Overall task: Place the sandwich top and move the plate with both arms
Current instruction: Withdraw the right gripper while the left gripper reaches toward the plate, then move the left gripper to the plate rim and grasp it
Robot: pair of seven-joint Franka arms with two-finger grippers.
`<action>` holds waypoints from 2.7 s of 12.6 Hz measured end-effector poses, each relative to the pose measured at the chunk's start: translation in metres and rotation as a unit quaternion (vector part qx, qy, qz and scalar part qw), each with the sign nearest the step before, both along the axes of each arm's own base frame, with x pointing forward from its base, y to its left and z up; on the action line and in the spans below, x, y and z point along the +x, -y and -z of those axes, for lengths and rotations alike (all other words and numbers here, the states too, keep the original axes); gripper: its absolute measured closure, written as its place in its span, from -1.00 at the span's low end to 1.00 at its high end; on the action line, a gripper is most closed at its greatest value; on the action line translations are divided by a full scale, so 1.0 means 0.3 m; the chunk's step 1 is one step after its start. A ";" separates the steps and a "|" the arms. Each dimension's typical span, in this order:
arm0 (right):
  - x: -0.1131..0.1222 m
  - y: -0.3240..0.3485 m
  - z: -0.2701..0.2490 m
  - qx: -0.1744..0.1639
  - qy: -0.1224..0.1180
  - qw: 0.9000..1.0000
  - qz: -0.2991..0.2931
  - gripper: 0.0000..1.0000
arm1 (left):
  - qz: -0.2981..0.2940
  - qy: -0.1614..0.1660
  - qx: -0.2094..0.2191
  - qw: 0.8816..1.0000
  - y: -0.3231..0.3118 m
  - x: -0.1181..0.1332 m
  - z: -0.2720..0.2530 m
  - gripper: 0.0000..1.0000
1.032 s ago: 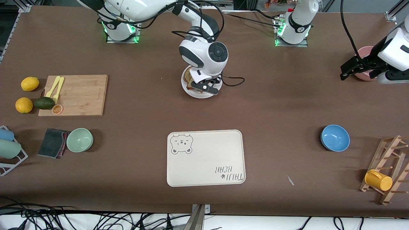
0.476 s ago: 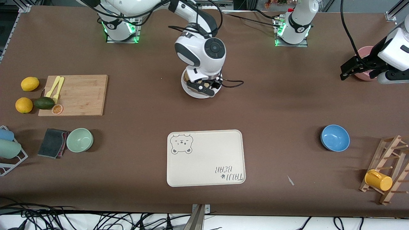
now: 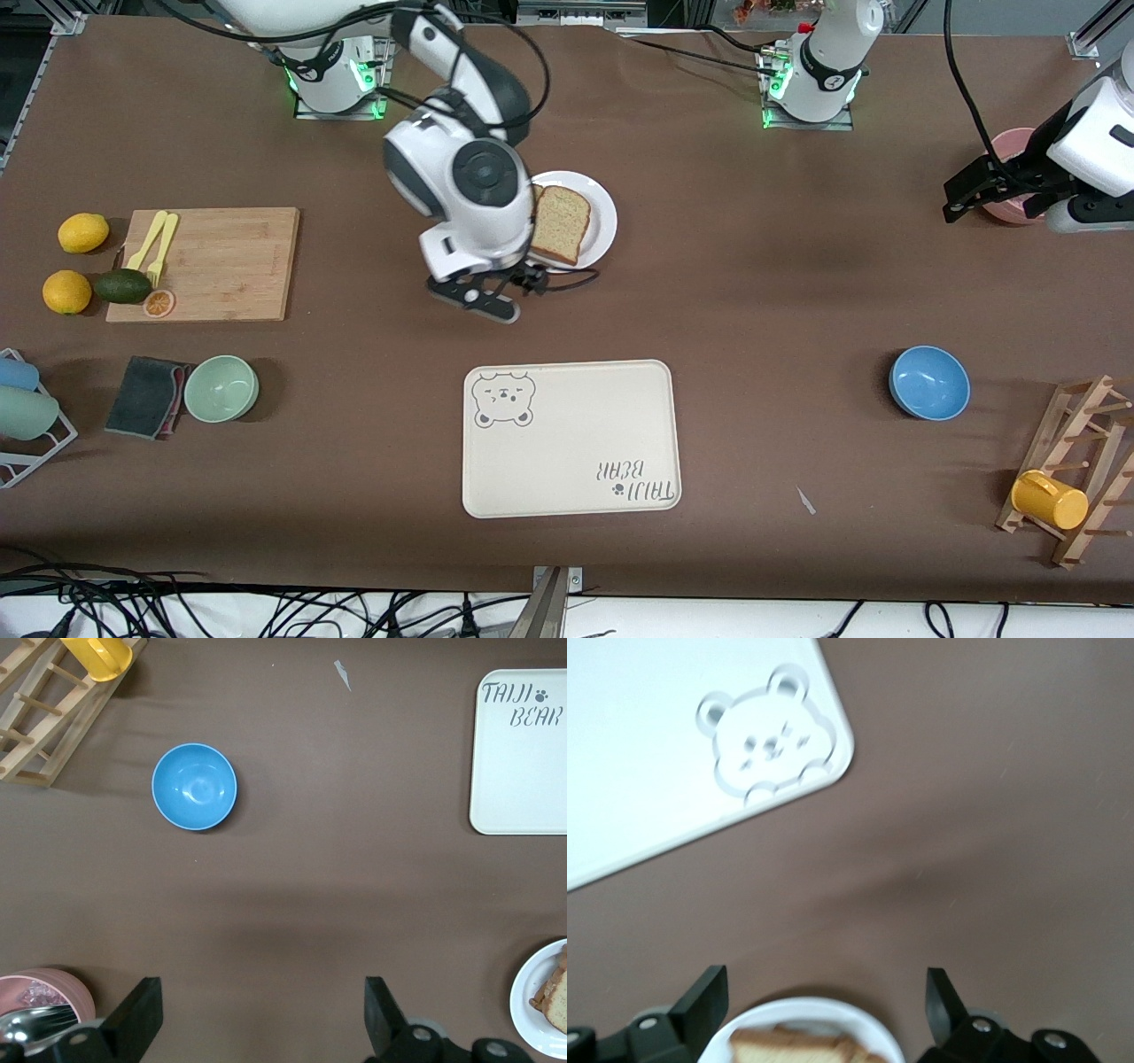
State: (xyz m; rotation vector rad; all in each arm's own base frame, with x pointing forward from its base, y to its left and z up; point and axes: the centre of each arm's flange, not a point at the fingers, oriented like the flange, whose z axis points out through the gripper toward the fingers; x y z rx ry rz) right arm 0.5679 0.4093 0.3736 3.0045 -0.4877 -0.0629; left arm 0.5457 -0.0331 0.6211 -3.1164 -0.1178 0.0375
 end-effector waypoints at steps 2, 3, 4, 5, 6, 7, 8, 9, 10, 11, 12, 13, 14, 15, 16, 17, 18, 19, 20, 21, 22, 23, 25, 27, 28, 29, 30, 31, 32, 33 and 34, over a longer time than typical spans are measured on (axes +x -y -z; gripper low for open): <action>0.073 0.124 -0.008 -0.003 -0.009 1.000 -0.025 -0.97 | -0.003 0.000 0.000 1.000 0.002 0.000 0.000 -1.00; 0.104 0.193 -0.005 -0.008 -0.019 0.999 -0.034 -0.97 | -0.004 0.000 0.000 1.000 0.002 0.000 0.000 -1.00; 0.133 0.269 0.000 -0.016 -0.032 0.999 -0.032 -0.98 | -0.004 0.000 0.000 1.000 0.003 0.000 0.000 -1.00; 0.163 0.351 -0.001 -0.022 -0.044 0.998 -0.027 -0.99 | -0.004 0.000 0.000 1.000 0.004 0.000 0.000 -1.00; 0.191 0.431 -0.015 -0.022 -0.051 0.998 -0.028 -0.99 | -0.004 0.000 0.000 1.000 0.004 0.000 0.000 -1.00; 0.211 0.493 -0.046 -0.007 -0.057 0.998 -0.029 -0.99 | -0.004 0.000 0.000 1.000 0.004 0.000 0.000 -1.00; 0.223 0.543 -0.094 0.015 -0.060 0.998 -0.028 -0.99 | -0.004 0.000 0.000 1.000 0.004 0.000 0.000 -1.00; 0.231 0.594 -0.148 0.032 -0.058 0.997 -0.032 -1.00 | -0.005 0.000 0.000 1.000 0.003 0.000 0.000 -1.00; 0.237 0.642 -0.197 0.041 -0.053 0.997 -0.038 -1.00 | -0.005 -0.001 0.000 1.000 0.002 0.000 0.001 -1.00; 0.240 0.689 -0.243 0.043 -0.047 0.997 -0.039 -1.00 | -0.005 -0.003 0.000 1.000 0.000 0.000 0.004 -1.00; 0.241 0.728 -0.279 0.039 -0.042 0.998 -0.033 -1.00 | -0.006 -0.006 0.000 1.000 -0.001 0.001 0.010 -1.00; 0.242 0.771 -0.299 0.033 -0.042 0.998 -0.029 -1.00 | -0.006 -0.009 0.000 1.000 -0.002 0.004 0.018 -1.00; 0.244 0.813 -0.307 0.027 -0.047 0.998 -0.030 -1.00 | -0.007 -0.015 0.000 1.000 -0.005 0.011 0.035 -1.00; 0.245 0.843 -0.317 0.025 -0.049 0.998 -0.039 -1.00 | -0.007 -0.022 -0.001 1.000 -0.009 0.022 0.060 -1.00; 0.247 0.873 -0.339 0.023 -0.045 0.997 -0.052 -1.00 | -0.008 -0.031 -0.002 0.999 -0.013 0.037 0.092 -1.00; 0.249 0.918 -0.368 0.020 -0.041 0.997 -0.068 -1.00 | -0.008 -0.042 -0.003 0.999 -0.017 0.054 0.131 -1.00; 0.251 0.976 -0.396 0.016 -0.037 0.996 -0.081 -1.00 | -0.008 -0.052 -0.004 0.999 -0.019 0.071 0.171 -1.00; 0.254 1.034 -0.420 0.012 -0.033 0.996 -0.085 -1.00 | -0.008 -0.062 -0.006 0.998 -0.021 0.085 0.206 -1.00; 0.254 1.079 -0.444 0.009 -0.029 0.996 -0.084 -1.00 | -0.008 -0.069 -0.010 0.998 -0.019 0.096 0.234 -1.00; 0.251 1.107 -0.465 0.008 -0.025 0.996 -0.085 -1.00 | -0.010 -0.076 -0.027 0.997 -0.010 0.103 0.255 -1.00; 0.246 1.117 -0.483 0.007 -0.022 0.996 -0.088 -1.00 | -0.013 -0.082 -0.048 0.995 0.000 0.109 0.274 -1.00; 0.241 1.117 -0.496 0.007 -0.020 0.995 -0.093 -1.00 | -0.015 -0.089 -0.063 0.994 0.007 0.115 0.298 -1.00; 0.232 1.136 -0.531 0.016 -0.013 0.996 -0.090 -1.00 | -0.018 -0.093 -0.073 0.993 0.016 0.121 0.369 -1.00; 0.220 1.210 -0.575 0.047 -0.005 0.996 -0.077 -1.00 | -0.022 -0.101 -0.103 0.989 0.047 0.111 0.451 -1.00; 0.213 1.247 -0.590 0.051 -0.002 0.996 -0.080 -1.00 | -0.019 -0.108 -0.124 0.986 0.064 0.101 0.495 -1.00; 0.204 1.274 -0.603 0.051 0.000 0.995 -0.086 -1.00 | -0.010 -0.117 -0.142 0.983 0.076 0.087 0.542 -1.00; 0.194 1.296 -0.618 0.049 0.002 0.994 -0.093 -1.00 | -0.001 -0.123 -0.158 0.980 0.084 0.074 0.583 -1.00; 0.180 1.314 -0.635 0.047 0.004 0.993 -0.105 -1.00 | 0.006 -0.125 -0.173 0.977 0.091 0.060 0.619 -0.99; 0.162 1.333 -0.650 0.044 0.005 0.992 -0.116 -0.99 | 0.012 -0.121 -0.188 0.975 0.097 0.046 0.655 -0.92; 0.146 1.350 -0.658 0.042 0.005 0.992 -0.122 -0.99 | 0.014 -0.116 -0.205 0.972 0.105 0.030 0.690 -0.92; 0.134 1.362 -0.662 0.040 0.006 0.992 -0.121 -0.99 | 0.010 -0.114 -0.226 0.967 0.121 0.010 0.729 -0.89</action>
